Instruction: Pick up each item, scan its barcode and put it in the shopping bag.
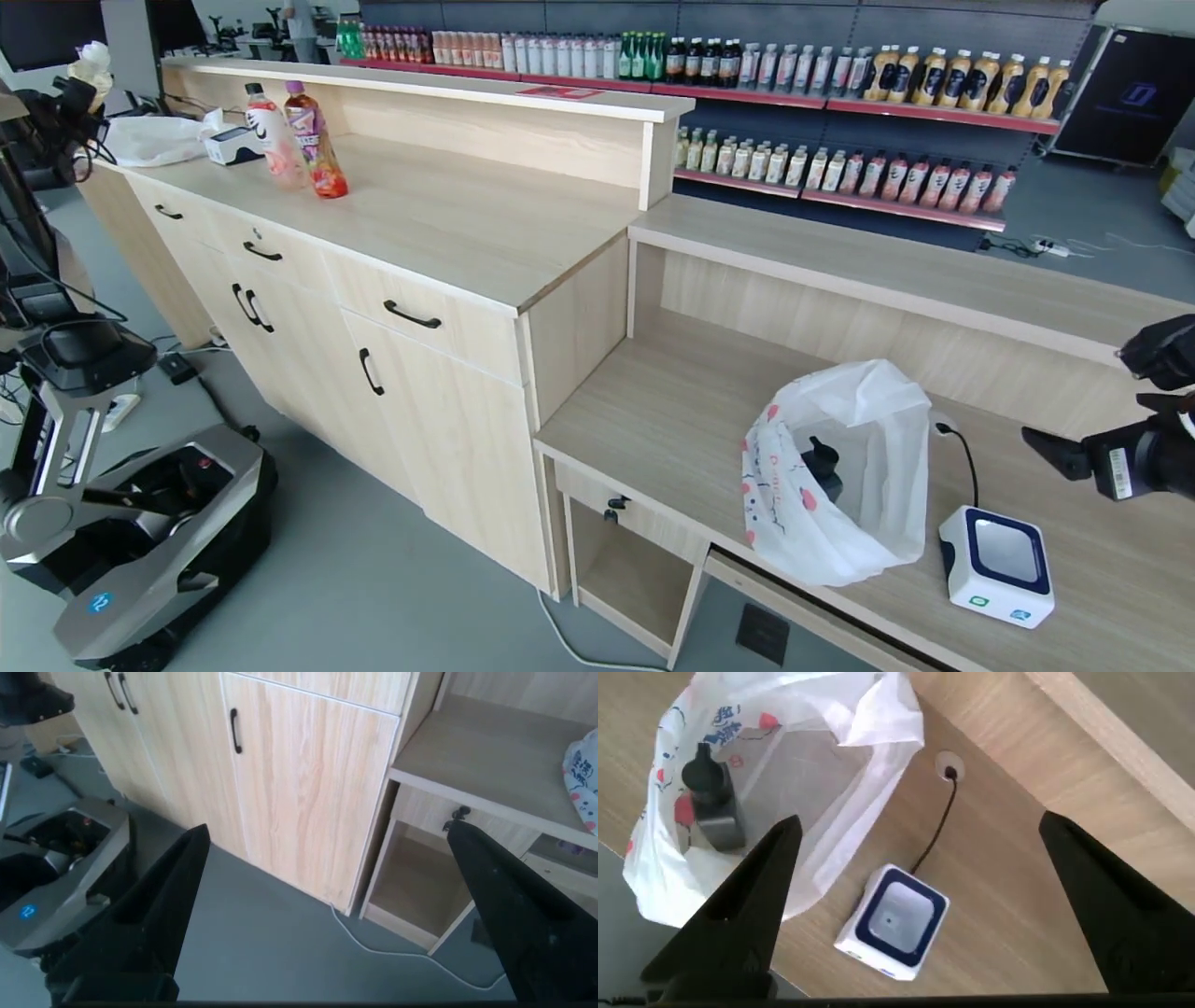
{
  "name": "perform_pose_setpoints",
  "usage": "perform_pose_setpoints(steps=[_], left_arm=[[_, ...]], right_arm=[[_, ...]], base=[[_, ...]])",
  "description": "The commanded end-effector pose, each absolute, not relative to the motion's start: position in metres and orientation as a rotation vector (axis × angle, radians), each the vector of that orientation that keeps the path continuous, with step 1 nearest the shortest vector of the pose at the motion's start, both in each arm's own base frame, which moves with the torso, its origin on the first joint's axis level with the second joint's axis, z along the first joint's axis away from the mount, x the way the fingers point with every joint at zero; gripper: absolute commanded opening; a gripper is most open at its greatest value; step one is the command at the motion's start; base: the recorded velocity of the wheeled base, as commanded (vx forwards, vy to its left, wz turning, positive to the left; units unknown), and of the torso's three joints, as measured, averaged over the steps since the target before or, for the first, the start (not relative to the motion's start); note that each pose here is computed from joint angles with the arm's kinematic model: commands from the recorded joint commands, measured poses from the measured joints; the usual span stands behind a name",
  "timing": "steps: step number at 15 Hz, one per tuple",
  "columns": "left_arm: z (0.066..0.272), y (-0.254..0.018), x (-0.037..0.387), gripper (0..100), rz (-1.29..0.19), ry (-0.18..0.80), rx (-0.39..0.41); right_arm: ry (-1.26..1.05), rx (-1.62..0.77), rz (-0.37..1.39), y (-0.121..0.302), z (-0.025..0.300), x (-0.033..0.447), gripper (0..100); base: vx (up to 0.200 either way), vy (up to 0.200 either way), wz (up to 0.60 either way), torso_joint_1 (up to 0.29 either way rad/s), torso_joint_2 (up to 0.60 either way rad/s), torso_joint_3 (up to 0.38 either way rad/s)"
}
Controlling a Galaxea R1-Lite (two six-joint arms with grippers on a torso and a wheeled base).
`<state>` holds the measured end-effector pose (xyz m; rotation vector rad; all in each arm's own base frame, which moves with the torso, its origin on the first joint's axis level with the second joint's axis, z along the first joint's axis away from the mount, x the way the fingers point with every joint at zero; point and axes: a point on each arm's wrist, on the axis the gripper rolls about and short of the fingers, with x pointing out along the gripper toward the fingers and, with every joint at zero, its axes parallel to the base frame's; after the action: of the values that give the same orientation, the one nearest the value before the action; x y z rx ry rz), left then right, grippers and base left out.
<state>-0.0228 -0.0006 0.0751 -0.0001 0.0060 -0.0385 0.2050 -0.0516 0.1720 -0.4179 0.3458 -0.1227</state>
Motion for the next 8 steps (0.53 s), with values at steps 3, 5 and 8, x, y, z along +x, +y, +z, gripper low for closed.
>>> perform_pose_setpoints(steps=[3, 5, 8], left_arm=[[0.075, -0.001, -0.023, 100, -0.037, 0.006, 0.000], [0.075, -0.001, -0.023, 100, -0.038, 0.006, 0.000], [0.075, -0.001, -0.023, 100, -0.038, 0.006, 0.000]], right_arm=[[0.441, -0.388, -0.584, -0.080, 0.183, 0.116, 100], [0.574, -0.269, -0.658, -0.087, 0.169, 0.109, 100], [0.595, -0.230, -0.706, -0.113, 0.156, 0.131, 100]], base=[[0.000, 0.000, -0.60, 0.006, 0.00, 0.002], [0.000, 0.000, -0.60, -0.007, 0.00, 0.010], [0.000, 0.000, -0.60, 0.002, 0.00, 0.002]])
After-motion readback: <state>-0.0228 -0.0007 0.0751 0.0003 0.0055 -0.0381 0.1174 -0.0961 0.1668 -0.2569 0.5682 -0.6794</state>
